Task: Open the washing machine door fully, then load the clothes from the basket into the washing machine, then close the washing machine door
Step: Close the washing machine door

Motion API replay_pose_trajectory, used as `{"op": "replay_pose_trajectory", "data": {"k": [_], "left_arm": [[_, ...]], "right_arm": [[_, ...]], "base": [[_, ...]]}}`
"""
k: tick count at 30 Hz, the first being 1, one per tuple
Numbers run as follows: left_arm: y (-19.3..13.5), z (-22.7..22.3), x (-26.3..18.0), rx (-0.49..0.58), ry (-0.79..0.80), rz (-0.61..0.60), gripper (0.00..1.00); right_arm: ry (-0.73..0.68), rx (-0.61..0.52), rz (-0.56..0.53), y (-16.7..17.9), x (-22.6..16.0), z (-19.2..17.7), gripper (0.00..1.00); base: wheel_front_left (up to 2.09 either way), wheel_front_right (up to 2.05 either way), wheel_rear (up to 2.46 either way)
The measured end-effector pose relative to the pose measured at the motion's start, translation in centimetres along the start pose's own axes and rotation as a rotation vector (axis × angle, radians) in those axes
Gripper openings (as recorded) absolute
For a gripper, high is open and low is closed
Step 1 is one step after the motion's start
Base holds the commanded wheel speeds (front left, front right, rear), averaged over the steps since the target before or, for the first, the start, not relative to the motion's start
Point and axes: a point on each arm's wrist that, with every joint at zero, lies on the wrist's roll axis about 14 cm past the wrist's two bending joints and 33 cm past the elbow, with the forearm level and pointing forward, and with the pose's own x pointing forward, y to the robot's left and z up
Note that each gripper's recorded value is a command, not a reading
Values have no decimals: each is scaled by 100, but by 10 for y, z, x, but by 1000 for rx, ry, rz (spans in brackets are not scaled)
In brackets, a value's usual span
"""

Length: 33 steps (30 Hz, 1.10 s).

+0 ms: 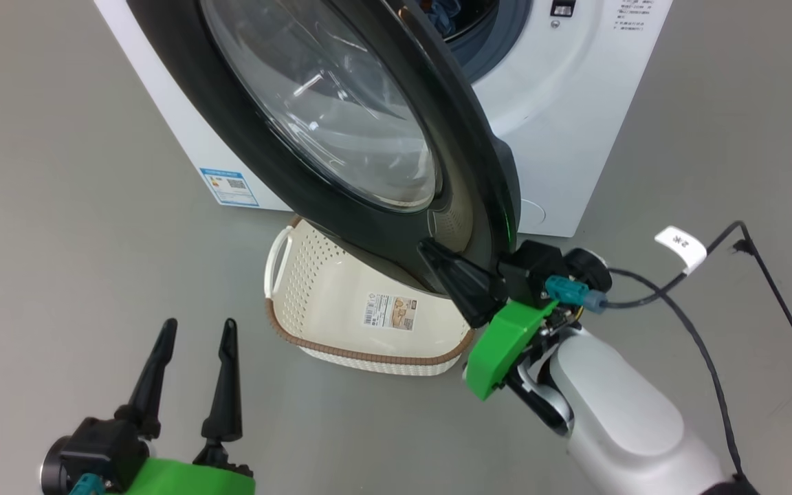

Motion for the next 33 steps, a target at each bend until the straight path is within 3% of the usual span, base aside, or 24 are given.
{"op": "replay_pose_trajectory", "data": {"k": [21, 33], "left_arm": [[2, -7, 16, -6, 1, 26, 100], [-1, -17, 36, -22, 9, 34, 100]], "right_arm": [[-3, -6, -78, -53, 29, -3, 0], [-56, -78, -186, -132, 58, 24, 0]], "base": [[0, 0, 0], [0, 0, 0]]}}
